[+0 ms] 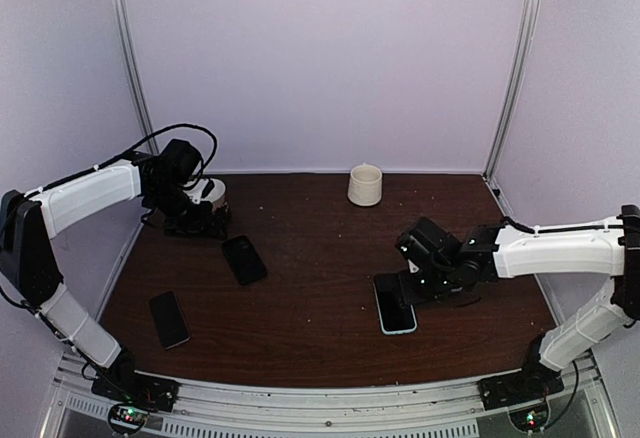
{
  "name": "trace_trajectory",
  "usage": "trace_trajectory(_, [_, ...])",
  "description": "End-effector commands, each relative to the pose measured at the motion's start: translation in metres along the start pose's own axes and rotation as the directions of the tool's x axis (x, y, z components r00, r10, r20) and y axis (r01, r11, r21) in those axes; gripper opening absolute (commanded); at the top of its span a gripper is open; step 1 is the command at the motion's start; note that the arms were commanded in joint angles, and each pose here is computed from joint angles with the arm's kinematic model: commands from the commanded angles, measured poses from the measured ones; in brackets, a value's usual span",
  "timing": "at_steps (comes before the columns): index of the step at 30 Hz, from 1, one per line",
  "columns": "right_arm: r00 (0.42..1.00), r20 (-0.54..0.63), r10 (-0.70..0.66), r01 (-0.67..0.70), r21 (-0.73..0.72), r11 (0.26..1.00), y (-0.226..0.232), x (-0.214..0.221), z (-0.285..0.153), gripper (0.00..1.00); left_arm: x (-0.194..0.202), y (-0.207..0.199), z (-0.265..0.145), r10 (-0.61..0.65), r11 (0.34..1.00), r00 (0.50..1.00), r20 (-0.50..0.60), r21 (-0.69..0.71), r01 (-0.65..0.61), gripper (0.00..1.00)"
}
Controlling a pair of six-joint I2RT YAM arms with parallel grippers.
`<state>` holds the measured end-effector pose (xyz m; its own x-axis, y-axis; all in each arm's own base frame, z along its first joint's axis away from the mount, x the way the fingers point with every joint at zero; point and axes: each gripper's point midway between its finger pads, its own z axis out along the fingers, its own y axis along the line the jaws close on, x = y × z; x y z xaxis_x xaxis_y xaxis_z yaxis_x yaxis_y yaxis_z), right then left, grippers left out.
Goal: Put the phone into the phone case
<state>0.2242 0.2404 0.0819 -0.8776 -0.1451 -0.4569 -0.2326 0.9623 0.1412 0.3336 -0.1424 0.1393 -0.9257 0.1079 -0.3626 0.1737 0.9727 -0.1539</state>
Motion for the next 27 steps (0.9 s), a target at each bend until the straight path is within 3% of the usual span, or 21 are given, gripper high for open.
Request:
trace_trajectory(1, [0.994, -0.066, -0.087, 0.085, -0.034, 0.996, 0.033, 0.008, -0.001, 0.44, -0.004, -0.001, -0.005, 0.021, 1.0, 0.999, 0.035, 0.001, -0.021, 0.98])
trace_trajectory(8, [0.979, -0.156, -0.135, 0.14, 0.021, 0.99, 0.049, 0.026, 0.023, 0.35, -0.004, -0.002, -0.003, 0.02, 1.0, 0.999, 0.032, 0.003, -0.021, 0.98])
trace_trajectory(19, [0.97, -0.22, -0.107, 0.134, 0.11, 0.985, 0.035, 0.044, 0.039, 0.09, -0.003, -0.001, -0.001, 0.022, 1.0, 0.999, 0.024, 0.0, -0.022, 0.98])
trace_trajectory(27, [0.959, -0.276, -0.066, 0.109, 0.144, 0.983, 0.019, 0.07, 0.05, 0.04, -0.003, -0.001, 0.0, 0.021, 1.0, 1.0, 0.02, 0.001, -0.021, 0.97])
